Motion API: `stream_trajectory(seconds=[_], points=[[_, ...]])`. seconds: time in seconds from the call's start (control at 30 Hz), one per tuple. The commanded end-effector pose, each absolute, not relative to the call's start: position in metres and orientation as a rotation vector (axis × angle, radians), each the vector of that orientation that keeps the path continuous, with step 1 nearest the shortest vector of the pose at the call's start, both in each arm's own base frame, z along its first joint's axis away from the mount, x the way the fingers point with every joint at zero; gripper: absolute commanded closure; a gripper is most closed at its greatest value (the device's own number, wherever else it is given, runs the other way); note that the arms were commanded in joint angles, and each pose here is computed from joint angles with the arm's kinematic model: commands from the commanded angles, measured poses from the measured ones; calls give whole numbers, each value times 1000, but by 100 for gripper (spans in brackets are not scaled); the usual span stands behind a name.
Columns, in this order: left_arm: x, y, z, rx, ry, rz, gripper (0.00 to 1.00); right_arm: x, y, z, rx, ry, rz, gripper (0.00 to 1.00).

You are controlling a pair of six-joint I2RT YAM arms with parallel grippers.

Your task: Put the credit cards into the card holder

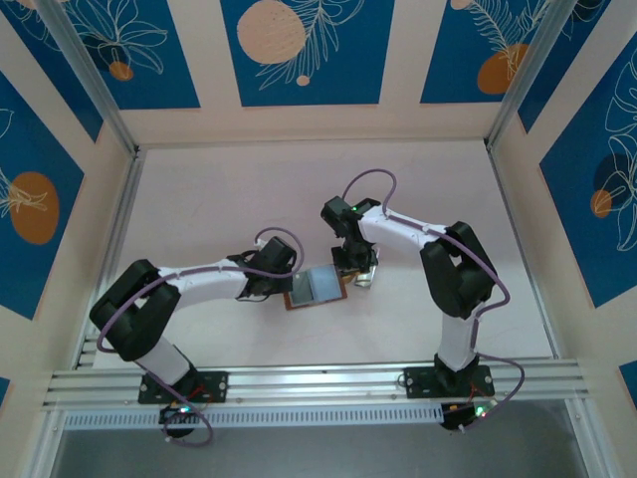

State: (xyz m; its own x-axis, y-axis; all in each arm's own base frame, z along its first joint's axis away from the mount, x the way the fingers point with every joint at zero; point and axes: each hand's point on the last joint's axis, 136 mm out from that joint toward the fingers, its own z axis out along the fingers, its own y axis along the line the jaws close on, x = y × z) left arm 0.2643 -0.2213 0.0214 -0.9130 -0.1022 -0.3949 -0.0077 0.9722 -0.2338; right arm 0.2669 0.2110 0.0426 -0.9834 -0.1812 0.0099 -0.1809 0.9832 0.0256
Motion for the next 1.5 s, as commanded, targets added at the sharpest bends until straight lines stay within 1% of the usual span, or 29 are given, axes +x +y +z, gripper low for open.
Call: stream_trajectory(seconds=[0.0, 0.2, 0.4, 0.57, 0.7, 0.93, 1.03, 1.1, 1.2, 1.33, 1.47], points=[[245, -212, 11, -51, 2784, -259, 97, 259, 212, 36, 292, -3074, -41, 81], [246, -213, 9, -48, 2787, -265, 97, 256, 216, 45, 302, -3079, -80, 93], [246, -221, 10, -34, 2784, -292, 97, 253, 232, 75, 343, -3109, -203, 100], [251, -235, 16, -12, 2770, -320, 97, 249, 259, 108, 387, -3103, -446, 100], [255, -245, 21, -15, 2761, -365, 97, 243, 290, 125, 416, -3043, -659, 100], [258, -252, 26, -49, 2746, -412, 96, 231, 338, 137, 435, -2918, -911, 100], [257, -245, 33, -95, 2718, -418, 93, 226, 348, 134, 417, -2874, -955, 100], [255, -237, 42, -139, 2678, -433, 88, 224, 352, 130, 408, -2857, -970, 100], [251, -223, 53, -184, 2648, -417, 84, 224, 354, 128, 401, -2854, -966, 100], [241, -207, 58, -212, 2640, -398, 81, 225, 355, 125, 396, -2857, -955, 100], [226, -181, 52, -279, 2650, -360, 83, 224, 356, 122, 398, -2855, -939, 100]])
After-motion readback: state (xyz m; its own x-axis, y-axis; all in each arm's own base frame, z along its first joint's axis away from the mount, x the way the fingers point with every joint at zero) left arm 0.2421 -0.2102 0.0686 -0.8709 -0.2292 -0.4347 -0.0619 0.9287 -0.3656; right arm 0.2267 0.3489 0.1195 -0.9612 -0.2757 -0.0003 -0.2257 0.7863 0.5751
